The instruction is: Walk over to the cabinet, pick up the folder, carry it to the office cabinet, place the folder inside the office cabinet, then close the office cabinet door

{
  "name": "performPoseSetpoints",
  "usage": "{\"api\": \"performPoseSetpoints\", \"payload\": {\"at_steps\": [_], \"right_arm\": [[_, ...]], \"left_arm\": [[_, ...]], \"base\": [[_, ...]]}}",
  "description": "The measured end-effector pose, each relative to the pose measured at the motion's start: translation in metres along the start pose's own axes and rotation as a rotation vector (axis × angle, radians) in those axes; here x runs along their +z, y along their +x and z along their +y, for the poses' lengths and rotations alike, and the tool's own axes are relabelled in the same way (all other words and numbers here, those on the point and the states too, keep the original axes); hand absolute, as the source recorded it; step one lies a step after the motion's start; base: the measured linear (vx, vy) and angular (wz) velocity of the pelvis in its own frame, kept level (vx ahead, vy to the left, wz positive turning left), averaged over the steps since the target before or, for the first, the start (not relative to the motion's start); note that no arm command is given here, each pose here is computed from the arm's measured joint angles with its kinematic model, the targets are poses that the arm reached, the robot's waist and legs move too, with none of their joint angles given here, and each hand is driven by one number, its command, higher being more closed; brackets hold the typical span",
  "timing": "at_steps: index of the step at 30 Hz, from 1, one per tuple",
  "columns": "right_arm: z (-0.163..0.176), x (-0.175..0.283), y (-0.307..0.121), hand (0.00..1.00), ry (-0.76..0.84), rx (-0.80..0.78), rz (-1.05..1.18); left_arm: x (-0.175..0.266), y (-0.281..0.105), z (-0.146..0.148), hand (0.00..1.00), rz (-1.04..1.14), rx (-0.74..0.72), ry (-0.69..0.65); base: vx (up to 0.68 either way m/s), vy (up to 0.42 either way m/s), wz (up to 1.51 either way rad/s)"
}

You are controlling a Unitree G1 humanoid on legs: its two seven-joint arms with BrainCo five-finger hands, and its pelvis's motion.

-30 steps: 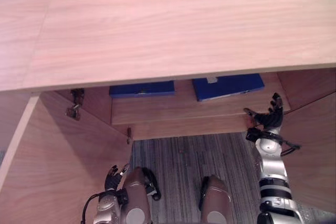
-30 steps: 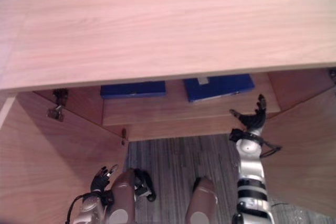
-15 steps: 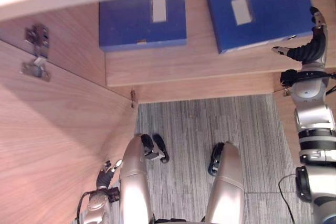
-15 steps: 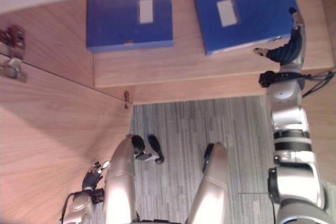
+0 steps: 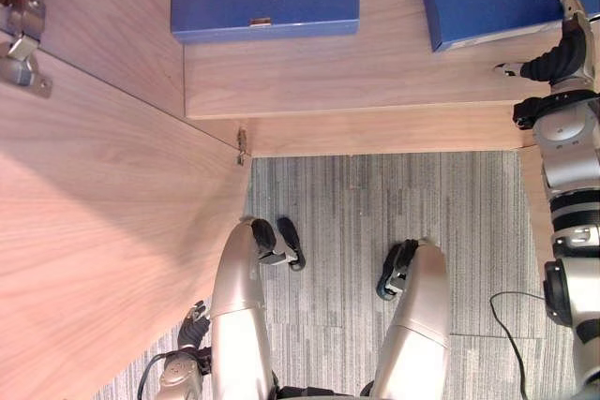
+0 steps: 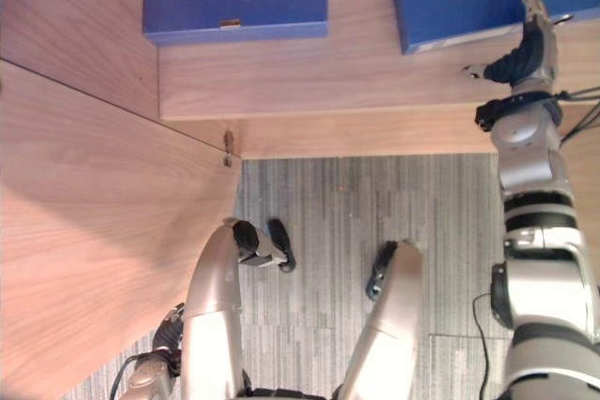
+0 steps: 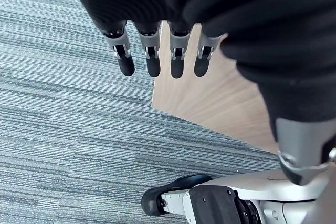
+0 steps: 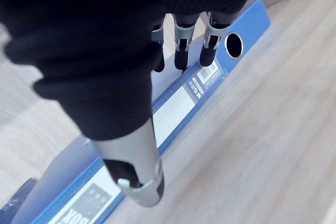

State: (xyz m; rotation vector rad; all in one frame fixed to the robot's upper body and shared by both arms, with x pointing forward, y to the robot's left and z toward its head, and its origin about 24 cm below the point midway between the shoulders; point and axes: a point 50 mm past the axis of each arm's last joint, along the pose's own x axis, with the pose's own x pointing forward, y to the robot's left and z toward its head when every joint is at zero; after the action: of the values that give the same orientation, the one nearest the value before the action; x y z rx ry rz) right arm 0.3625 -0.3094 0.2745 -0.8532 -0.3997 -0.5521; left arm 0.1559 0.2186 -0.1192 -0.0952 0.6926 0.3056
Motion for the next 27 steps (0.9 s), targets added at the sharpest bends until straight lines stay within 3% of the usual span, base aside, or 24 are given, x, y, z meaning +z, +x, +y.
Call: {"api": "performPoseSetpoints", "payload": {"at_steps": [8, 13, 20, 27], "right_arm": [[-0.001, 0.024, 0.014, 0.0, -0.144, 0.025, -0.086], [-0.017, 0.035, 0.025, 0.0, -0.148, 0.007, -0.101], [-0.029, 0.048, 0.033, 0.0, -0.054, 0.011, -0.101], [-0.015, 0.051, 0.034, 0.0, 0.007, 0.064, -0.086]], "left_arm": [[-0.001, -0.002, 0.001, 0.0, -0.009, 0.002, -0.009], [-0.001, -0.004, 0.0, 0.0, -0.012, 0.0, -0.02], [-0.009, -0.006, -0.011, 0.0, 0.012, -0.018, -0.057], [-0.006, -0.006, -0.013, 0.0, 0.001, -0.021, -0.065]], "base": [[-0.01, -0.007, 0.01], [-0.02, -0.021, 0.07], [-0.01, -0.028, 0.05], [-0.01, -0.056, 0.07]]}}
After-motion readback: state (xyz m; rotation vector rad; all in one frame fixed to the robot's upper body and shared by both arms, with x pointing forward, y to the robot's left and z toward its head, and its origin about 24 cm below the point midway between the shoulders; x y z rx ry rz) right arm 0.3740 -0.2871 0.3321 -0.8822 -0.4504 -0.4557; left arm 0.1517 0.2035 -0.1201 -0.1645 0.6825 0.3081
